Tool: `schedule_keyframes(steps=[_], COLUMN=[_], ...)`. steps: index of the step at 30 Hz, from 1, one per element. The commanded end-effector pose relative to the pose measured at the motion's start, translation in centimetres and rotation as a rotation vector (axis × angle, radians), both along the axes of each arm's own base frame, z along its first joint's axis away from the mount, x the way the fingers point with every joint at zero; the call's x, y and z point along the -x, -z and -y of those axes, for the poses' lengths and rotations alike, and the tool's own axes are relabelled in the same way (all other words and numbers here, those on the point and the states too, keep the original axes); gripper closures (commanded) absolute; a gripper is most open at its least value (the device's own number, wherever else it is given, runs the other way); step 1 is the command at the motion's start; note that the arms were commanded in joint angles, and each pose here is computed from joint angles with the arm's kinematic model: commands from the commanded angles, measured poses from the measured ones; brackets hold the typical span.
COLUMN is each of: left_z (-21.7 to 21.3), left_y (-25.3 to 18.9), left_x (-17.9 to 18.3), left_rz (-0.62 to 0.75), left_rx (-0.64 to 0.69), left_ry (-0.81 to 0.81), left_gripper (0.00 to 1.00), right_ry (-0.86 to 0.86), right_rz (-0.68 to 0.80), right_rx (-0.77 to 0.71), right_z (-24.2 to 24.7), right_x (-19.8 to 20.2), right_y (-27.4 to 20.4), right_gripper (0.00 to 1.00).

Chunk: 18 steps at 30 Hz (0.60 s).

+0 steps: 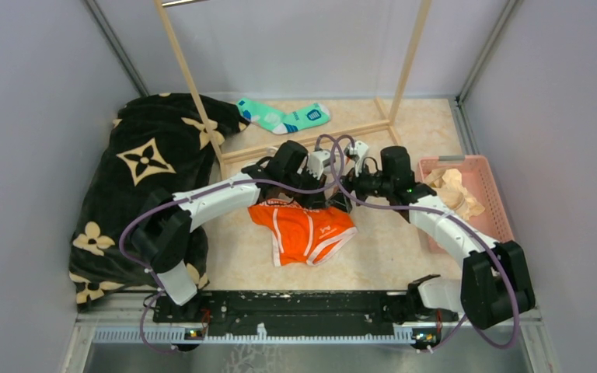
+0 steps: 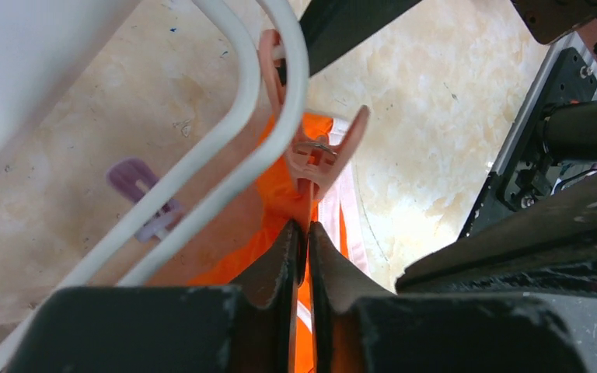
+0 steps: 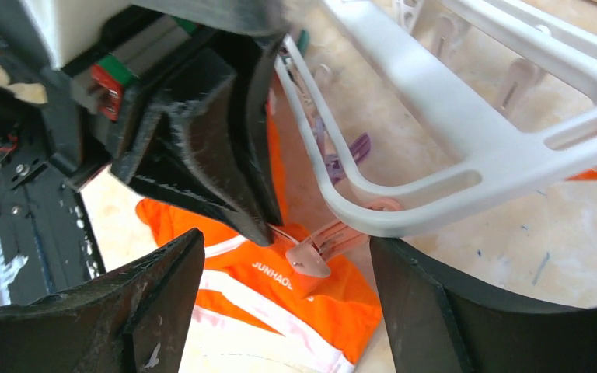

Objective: Clip the underwear to the hanger

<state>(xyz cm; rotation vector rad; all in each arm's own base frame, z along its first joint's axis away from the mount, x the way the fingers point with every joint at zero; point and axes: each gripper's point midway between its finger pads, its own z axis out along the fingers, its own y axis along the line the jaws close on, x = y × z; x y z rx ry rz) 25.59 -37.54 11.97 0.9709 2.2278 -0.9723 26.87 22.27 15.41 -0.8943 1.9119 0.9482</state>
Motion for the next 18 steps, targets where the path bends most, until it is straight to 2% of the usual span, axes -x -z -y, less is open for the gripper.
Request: schedule_keyframes(steps=[1,5,11,18], left_z=[0.7,0.6,-0.3,-2.4], left_y=[-1.9,-2.2,-2.7,-5.4], left_x=[-0.8,-0.4,0.2,0.4], left_rz=[0.058,0.061,0.081,0.159], left_rx=[0.047,0.055,0.051,0.049], left_ry=[0.011,0.029,0.031,-0.023], left_gripper=[0.8,0.68,0.58,0.56], right_ry=[0.129,0.22,0.343,0.443], right_rz=[0.047,0.003,0.013,0.114], right_rx=[-0.006,-0.042,0.005,-0.006], right_z=[0.5,0.8,2.6,4.3], right_x=[-1.9,-2.4,-3.1,-3.5], right_y=[-2.2,-2.4,-2.4,-4.3], right_gripper=[0.21,0.19,0.18,0.18])
